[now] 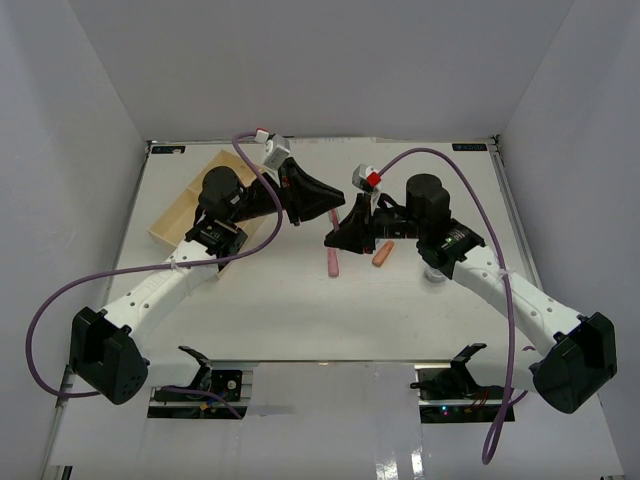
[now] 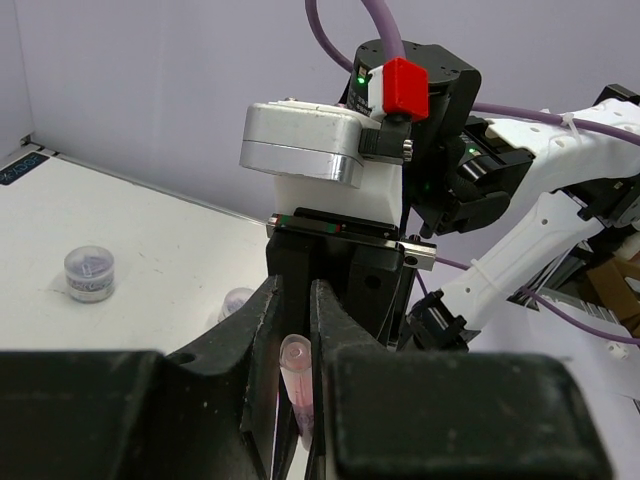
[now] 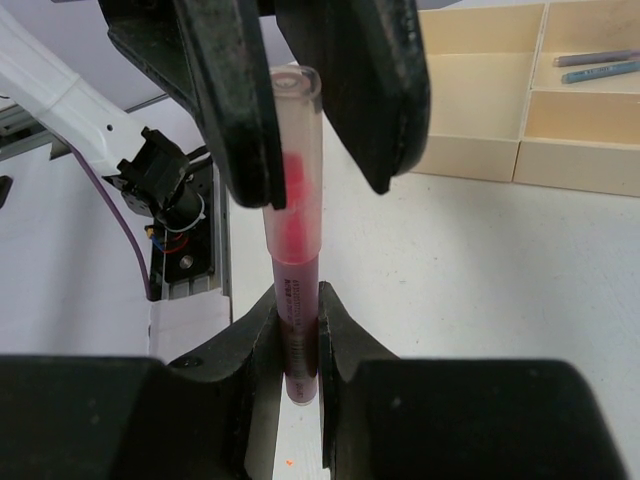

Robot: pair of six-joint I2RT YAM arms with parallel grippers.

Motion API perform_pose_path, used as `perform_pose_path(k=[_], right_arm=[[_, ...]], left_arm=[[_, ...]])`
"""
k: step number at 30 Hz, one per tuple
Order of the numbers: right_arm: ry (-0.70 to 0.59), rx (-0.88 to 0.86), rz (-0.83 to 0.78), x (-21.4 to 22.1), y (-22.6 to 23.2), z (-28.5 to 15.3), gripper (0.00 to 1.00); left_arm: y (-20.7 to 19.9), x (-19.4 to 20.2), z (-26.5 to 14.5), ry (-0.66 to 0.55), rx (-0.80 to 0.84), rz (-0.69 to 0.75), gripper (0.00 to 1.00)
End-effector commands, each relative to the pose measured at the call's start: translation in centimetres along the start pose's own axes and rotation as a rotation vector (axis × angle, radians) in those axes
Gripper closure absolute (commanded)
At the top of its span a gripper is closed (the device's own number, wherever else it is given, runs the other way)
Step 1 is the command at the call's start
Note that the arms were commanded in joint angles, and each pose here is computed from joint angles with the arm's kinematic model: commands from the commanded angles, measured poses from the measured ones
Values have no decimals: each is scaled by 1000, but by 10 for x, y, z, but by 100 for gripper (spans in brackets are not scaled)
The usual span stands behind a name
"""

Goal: Sort the stationery into containers
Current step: Close the pen cap on the pen.

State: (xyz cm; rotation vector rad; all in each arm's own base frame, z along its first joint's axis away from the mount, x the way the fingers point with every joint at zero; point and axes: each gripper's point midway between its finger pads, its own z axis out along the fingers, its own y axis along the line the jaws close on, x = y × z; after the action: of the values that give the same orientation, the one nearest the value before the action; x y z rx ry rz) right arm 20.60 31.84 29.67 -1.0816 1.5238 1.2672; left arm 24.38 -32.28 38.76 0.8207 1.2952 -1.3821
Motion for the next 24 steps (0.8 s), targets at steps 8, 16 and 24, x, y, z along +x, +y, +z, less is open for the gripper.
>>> perform_pose_path(k=[8,16,24], right_arm=[[-270,45,-348,-123,9,-23,92],[-310,39,-411,-145,13,-30,92],[-328,26,-424,-153,14,-29,92]], left_arm=[[-7,65,-5,175,40,-207,100],[-4,78,-5,209,36,-254,100],[-4,84,-1,219,39,-266,100]])
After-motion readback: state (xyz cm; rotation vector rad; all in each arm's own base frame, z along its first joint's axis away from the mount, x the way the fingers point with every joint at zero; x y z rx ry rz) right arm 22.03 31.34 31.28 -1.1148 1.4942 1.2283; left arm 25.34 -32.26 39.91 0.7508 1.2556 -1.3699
